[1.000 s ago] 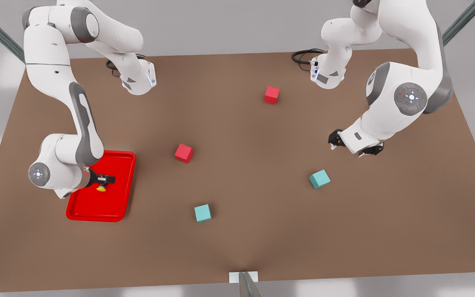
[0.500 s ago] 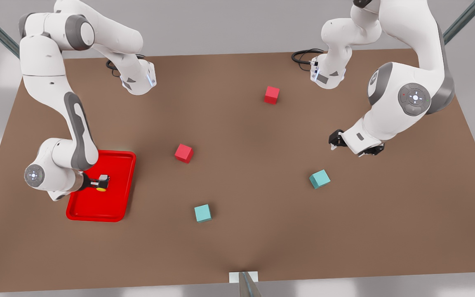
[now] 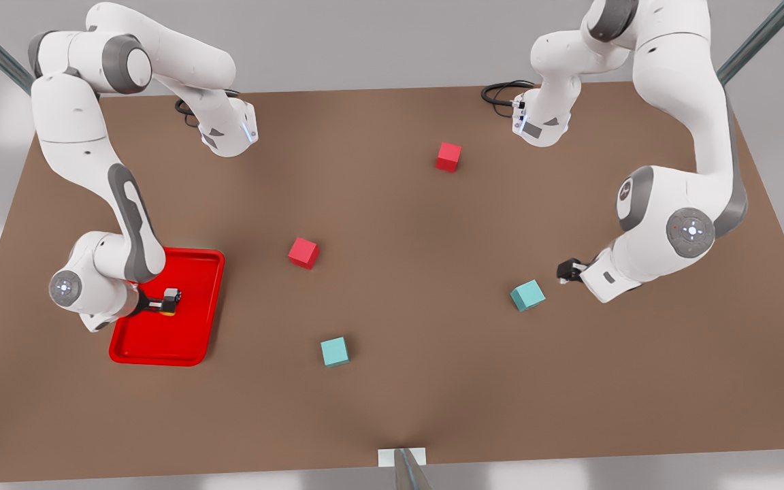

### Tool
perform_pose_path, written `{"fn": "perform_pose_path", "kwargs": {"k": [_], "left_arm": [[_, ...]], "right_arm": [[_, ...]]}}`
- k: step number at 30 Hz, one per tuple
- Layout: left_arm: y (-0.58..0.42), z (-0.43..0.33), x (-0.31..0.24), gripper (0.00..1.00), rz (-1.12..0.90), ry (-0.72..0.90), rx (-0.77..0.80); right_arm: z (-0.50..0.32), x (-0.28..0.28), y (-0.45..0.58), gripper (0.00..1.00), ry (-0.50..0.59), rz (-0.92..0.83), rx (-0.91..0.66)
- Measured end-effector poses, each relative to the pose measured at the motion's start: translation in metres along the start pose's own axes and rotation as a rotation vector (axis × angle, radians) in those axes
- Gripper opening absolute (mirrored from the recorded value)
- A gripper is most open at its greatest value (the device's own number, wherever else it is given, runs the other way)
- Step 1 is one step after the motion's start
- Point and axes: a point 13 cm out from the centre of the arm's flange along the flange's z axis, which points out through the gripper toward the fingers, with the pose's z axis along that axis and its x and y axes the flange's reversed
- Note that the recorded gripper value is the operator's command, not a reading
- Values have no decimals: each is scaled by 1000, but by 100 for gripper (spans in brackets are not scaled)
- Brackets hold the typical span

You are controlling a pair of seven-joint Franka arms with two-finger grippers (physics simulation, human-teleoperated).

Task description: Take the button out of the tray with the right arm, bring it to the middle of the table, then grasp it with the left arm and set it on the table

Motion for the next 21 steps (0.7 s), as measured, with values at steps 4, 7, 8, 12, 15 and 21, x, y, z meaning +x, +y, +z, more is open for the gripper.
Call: {"fn": "perform_pose_path", "kwargs": {"k": [4, 7, 8, 12, 15, 21], "left_arm": [[4, 3, -3, 100, -6, -9, -2], [5, 2, -5, 100, -9, -16, -3], [5, 2, -6, 100, -9, -17, -3], [5, 4, -8, 100, -11, -21, -3], [5, 4, -9, 100, -12, -24, -3], [5, 3, -10, 100, -14, -28, -4]], "right_arm": [[-2, 23, 12, 100, -3, -31, 2], [-1, 35, 26, 100, -7, -69, 8], [0, 35, 27, 100, -9, -80, 12], [6, 33, 18, 100, -18, -98, 31], [12, 32, 6, 100, -19, -108, 48], [30, 34, 7, 88, -17, -136, 58]]}}
